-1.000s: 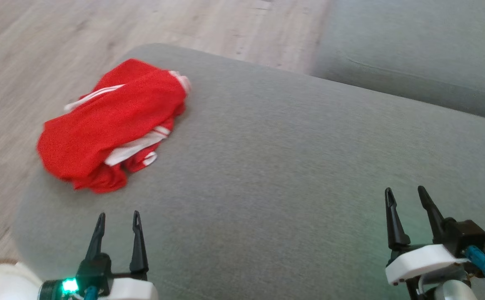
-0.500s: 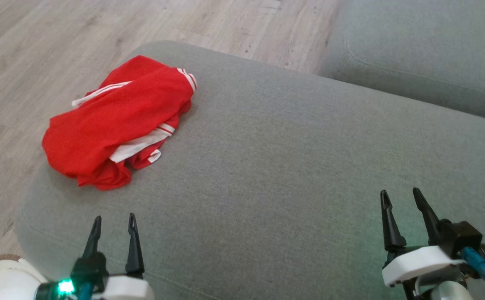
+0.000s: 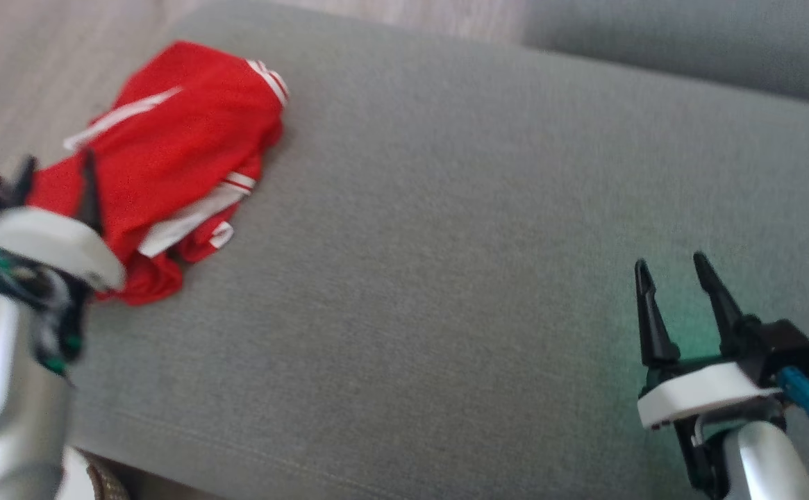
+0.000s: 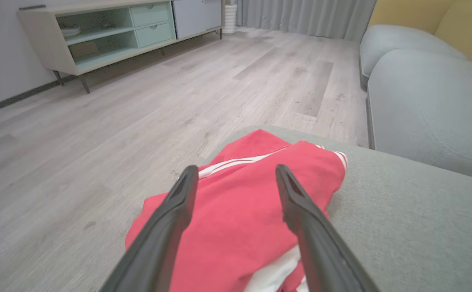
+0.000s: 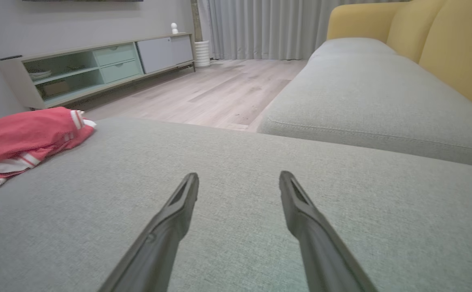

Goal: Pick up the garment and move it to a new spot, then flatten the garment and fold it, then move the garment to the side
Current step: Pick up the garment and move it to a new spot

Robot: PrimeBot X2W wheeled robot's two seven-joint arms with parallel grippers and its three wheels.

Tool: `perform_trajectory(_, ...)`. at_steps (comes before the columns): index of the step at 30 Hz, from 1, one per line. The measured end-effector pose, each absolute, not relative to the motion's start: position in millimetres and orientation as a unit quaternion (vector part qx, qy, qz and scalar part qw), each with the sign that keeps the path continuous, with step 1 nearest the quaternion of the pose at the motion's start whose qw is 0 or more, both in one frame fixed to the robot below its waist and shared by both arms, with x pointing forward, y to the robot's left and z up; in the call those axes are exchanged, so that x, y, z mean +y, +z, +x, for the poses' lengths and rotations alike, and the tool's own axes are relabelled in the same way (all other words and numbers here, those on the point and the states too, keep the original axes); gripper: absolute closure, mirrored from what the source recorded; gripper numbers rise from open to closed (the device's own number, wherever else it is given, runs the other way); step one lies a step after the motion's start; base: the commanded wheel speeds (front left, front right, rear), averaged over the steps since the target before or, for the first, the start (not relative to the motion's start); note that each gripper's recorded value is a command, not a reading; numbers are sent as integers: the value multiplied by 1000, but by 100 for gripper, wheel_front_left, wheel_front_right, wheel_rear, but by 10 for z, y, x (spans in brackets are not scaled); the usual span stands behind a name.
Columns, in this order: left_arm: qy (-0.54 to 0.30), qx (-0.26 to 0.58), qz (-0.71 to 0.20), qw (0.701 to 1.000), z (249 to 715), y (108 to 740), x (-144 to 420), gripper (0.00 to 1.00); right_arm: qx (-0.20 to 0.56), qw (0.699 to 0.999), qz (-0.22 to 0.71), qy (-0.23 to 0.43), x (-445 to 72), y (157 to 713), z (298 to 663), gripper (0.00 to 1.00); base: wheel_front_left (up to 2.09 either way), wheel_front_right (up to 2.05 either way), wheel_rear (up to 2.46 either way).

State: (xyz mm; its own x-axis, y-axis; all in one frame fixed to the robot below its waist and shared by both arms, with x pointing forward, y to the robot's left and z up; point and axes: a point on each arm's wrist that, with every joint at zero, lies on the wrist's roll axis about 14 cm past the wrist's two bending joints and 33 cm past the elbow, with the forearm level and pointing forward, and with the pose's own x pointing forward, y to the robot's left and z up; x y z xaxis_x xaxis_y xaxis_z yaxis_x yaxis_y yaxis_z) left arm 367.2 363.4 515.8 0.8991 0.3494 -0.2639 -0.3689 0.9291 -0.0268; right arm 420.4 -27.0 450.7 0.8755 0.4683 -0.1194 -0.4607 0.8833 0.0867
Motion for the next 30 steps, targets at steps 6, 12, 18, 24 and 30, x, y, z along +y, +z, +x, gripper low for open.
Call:
perform_trajectory(6, 175, 219, -74, 957, 4011, 4890, 3836, 0, 82, 970, 25, 226, -367, 4353, 4366, 0, 0, 0, 0)
perform_trajectory(12, 165, 304, -98, 933, 4265, 4462, 3863, 0, 103, 975, 21, 196, -586, 4141, 4479, 0, 0, 0, 0)
perform_trajectory(18, 173, 384, -132, 897, 4333, 3913, 3767, 0, 118, 979, 15, 164, -842, 4017, 4494, 0, 0, 0, 0)
perform_trajectory(24, 191, 429, -130, 873, 4333, 3599, 3718, 0, 121, 983, 8, 141, -1023, 4002, 4490, 0, 0, 0, 0)
perform_trajectory(30, 204, 434, -118, 870, 4334, 3583, 3754, 100, 119, 984, 6, 134, -1070, 4033, 4488, 0, 0, 0, 0)
